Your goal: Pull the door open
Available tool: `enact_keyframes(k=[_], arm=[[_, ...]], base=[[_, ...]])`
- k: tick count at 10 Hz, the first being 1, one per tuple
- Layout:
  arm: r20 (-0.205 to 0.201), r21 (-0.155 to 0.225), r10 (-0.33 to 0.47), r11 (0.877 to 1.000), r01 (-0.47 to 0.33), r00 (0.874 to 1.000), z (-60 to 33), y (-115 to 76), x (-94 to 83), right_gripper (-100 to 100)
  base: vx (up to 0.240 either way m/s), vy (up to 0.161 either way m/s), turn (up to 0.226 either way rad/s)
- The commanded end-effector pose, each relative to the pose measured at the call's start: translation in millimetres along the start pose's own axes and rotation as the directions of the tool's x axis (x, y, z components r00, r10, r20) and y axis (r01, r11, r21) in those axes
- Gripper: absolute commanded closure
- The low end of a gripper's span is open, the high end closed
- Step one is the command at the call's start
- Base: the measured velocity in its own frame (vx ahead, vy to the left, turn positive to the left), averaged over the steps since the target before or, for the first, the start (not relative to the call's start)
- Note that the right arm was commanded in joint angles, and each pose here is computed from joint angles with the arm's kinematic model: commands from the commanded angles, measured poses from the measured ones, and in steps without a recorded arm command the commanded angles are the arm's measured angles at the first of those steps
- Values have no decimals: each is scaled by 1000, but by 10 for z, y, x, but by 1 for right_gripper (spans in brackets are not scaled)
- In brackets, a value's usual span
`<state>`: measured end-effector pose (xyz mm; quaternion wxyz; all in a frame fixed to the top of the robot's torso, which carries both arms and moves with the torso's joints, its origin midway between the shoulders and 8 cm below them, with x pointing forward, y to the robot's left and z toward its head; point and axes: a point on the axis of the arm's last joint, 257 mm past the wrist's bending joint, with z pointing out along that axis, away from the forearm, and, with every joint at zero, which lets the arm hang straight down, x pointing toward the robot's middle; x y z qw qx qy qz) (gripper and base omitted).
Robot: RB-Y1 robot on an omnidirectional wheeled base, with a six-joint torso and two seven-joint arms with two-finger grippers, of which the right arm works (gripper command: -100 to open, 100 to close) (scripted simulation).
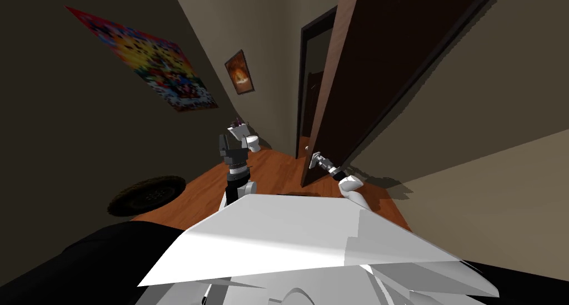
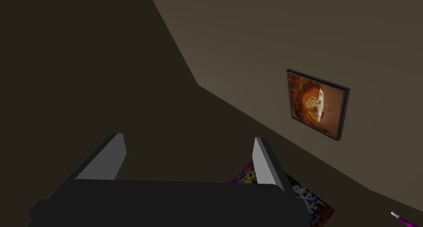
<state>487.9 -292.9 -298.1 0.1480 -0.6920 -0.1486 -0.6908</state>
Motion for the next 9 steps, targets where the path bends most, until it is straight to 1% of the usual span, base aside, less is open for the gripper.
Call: enact_keyframes(k=[1,4,5,6,7,9], arm=[[-1,17,0,1000,0,1000,-41,-8,1,100],[-1,46,-1,999,1,1000,-114,-22,4,100],[-2,62,-1,998,1,1000,-157,-30,6,100],[-2,70,0,998,1,1000,-179,-34,8,100],[-2,86,0,996,0,1000,-221,-41,11,100],[-2,106,0,994,0,1000,-277,-51,15,100]], base=[[-109,-78,77],[-155,-120,98],[-138,-168,125],[-139,-166,110],[-167,-131,129],[-143,-133,77]])
